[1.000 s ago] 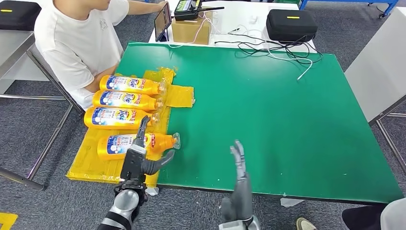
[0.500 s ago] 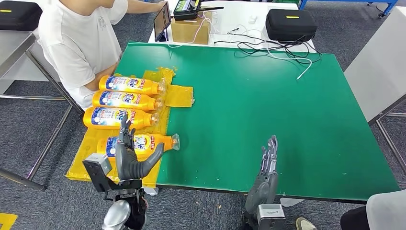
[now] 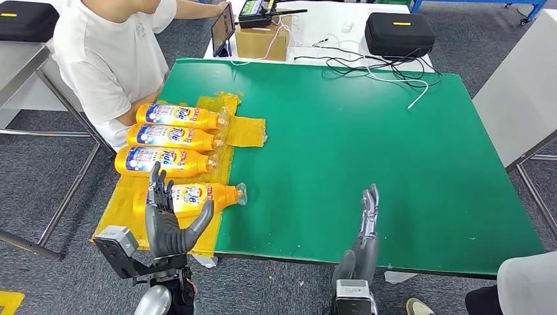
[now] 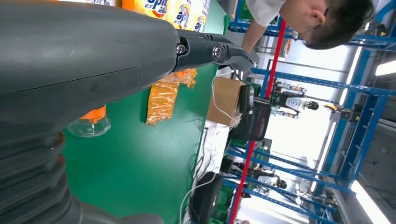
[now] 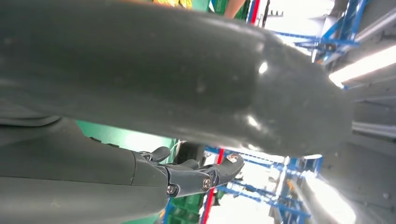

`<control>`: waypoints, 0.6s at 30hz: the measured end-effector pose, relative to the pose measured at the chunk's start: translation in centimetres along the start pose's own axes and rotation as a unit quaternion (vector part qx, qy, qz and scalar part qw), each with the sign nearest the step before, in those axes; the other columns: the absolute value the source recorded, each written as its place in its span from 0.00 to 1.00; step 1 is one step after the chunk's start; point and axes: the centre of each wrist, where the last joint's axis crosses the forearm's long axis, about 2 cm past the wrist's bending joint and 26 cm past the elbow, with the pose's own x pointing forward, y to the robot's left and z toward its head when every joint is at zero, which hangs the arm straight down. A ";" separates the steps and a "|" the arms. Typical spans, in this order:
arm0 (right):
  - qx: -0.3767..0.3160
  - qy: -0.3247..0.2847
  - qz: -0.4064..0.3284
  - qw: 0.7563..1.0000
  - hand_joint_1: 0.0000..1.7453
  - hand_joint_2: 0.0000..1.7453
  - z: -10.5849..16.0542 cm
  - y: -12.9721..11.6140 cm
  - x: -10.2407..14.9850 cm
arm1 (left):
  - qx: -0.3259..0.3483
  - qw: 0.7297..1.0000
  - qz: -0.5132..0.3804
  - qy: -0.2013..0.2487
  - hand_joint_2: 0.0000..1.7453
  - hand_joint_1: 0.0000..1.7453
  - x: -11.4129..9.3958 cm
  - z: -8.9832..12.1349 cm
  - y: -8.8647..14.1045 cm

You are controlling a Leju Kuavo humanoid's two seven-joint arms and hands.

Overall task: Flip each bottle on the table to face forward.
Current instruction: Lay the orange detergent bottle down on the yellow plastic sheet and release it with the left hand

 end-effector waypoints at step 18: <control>0.101 0.056 -0.044 0.992 0.00 0.50 1.4 1.5 -1.1 | -0.072 0.997 -0.027 -0.022 1.00 0.00 -1.4 2.1 -1.4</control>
